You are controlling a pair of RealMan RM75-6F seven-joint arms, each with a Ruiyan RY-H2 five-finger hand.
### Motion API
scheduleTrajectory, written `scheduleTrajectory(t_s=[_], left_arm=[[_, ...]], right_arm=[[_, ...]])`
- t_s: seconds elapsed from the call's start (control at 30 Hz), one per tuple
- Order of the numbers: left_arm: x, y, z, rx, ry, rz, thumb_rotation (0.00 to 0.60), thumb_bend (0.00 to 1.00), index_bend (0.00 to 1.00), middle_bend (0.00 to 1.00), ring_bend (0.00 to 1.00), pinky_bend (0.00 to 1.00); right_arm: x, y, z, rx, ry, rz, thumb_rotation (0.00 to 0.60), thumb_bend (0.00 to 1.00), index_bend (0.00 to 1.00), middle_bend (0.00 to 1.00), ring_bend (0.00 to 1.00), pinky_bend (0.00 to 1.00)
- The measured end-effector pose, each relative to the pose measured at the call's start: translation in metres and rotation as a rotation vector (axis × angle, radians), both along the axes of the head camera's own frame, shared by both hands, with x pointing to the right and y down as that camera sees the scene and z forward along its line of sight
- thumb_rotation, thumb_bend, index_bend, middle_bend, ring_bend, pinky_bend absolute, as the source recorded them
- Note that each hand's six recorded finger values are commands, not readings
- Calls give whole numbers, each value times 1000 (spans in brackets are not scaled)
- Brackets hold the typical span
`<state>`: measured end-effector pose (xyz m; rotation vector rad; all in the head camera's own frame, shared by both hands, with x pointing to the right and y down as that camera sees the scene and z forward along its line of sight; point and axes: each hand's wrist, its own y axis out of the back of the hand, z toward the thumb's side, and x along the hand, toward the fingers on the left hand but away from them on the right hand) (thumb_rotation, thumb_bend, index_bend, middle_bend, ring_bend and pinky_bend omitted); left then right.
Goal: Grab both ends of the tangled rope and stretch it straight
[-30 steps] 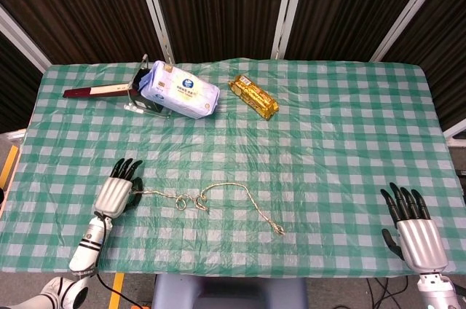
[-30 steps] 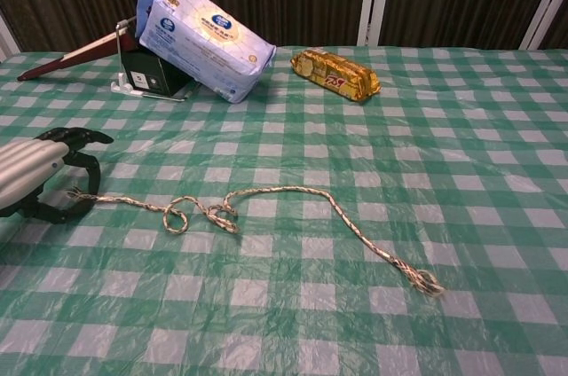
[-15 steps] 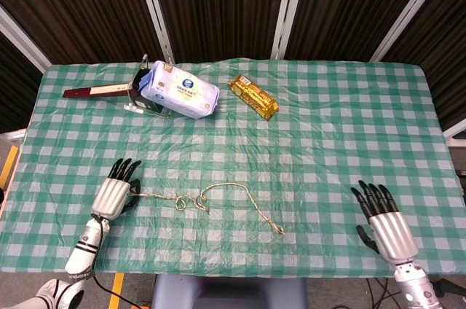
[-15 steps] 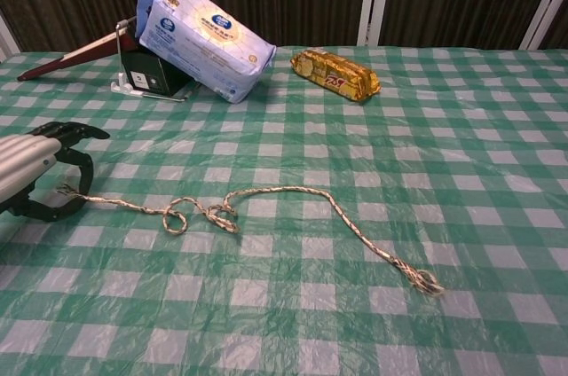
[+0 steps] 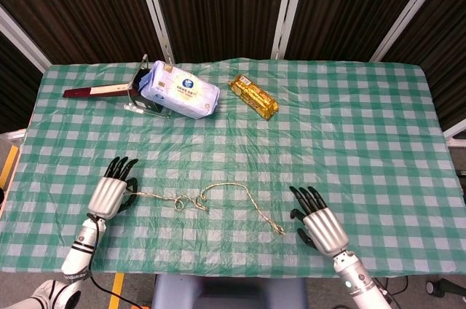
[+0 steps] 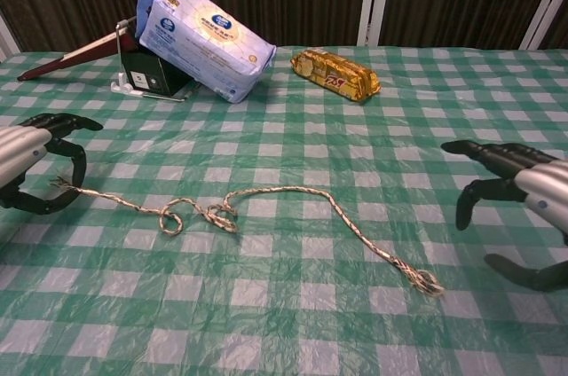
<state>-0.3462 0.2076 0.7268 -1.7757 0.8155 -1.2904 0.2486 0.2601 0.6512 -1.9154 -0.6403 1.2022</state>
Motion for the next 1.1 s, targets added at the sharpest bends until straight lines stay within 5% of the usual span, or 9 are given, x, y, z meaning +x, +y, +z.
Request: scheduleTrajectory(t_s=[0.37,1.1], left_arm=[[-7,-3,-1,-7,-5,-14,600,412,614,98,0,25],[-14,-6,-7,8,-1,-26,600,409,612,99,0,25]], right_arm=[[-31,13,30,-79,22,-13,600,428,543,0,0,0],[-44,8,45,-112,68,0,600,428,545,0,0,0]])
